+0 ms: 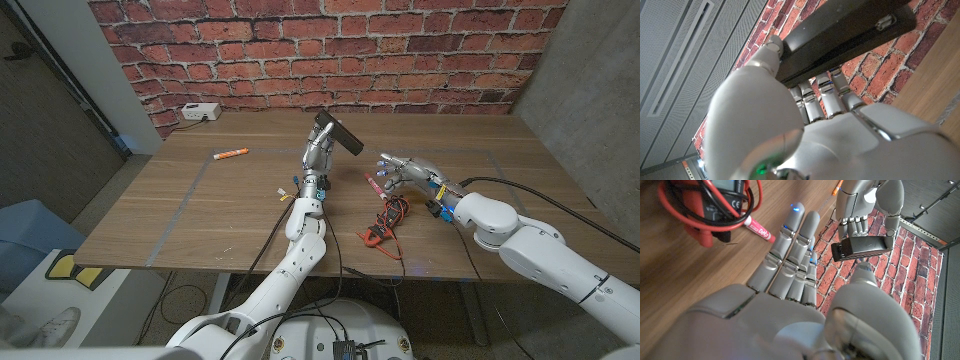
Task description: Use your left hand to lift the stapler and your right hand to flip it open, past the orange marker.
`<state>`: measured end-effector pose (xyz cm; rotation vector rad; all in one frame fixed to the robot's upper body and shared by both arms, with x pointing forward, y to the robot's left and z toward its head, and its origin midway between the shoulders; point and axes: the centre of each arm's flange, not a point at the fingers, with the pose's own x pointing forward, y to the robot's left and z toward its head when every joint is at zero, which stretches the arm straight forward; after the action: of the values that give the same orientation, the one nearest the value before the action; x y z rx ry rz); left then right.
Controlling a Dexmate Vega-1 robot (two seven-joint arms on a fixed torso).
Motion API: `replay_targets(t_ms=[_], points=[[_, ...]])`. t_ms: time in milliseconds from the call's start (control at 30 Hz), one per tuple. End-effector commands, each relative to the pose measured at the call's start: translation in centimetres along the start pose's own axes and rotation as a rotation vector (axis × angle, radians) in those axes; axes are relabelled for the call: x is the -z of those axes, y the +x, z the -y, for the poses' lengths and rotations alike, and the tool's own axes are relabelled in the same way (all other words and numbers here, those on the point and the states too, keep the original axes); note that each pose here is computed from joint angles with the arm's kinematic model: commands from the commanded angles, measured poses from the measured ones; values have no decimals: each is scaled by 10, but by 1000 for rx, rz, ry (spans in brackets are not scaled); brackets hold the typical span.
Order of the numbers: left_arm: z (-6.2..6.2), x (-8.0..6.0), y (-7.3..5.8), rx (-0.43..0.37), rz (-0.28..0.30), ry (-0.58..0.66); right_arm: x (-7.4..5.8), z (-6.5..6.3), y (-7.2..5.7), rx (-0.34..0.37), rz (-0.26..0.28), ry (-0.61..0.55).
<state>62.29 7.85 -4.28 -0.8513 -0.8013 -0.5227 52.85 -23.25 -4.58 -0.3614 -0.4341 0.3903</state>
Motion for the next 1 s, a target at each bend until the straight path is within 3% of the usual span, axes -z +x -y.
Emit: replay_targets(t_ms=[33, 533, 1000], points=[[5, 6, 7, 1, 21, -36, 2, -1, 8, -66, -4, 53], [12, 14, 9, 29, 7, -49, 2, -8, 15, -110, 19, 83], [13, 13, 8, 28, 20, -63, 3, -9, 12, -121, 21, 89]])
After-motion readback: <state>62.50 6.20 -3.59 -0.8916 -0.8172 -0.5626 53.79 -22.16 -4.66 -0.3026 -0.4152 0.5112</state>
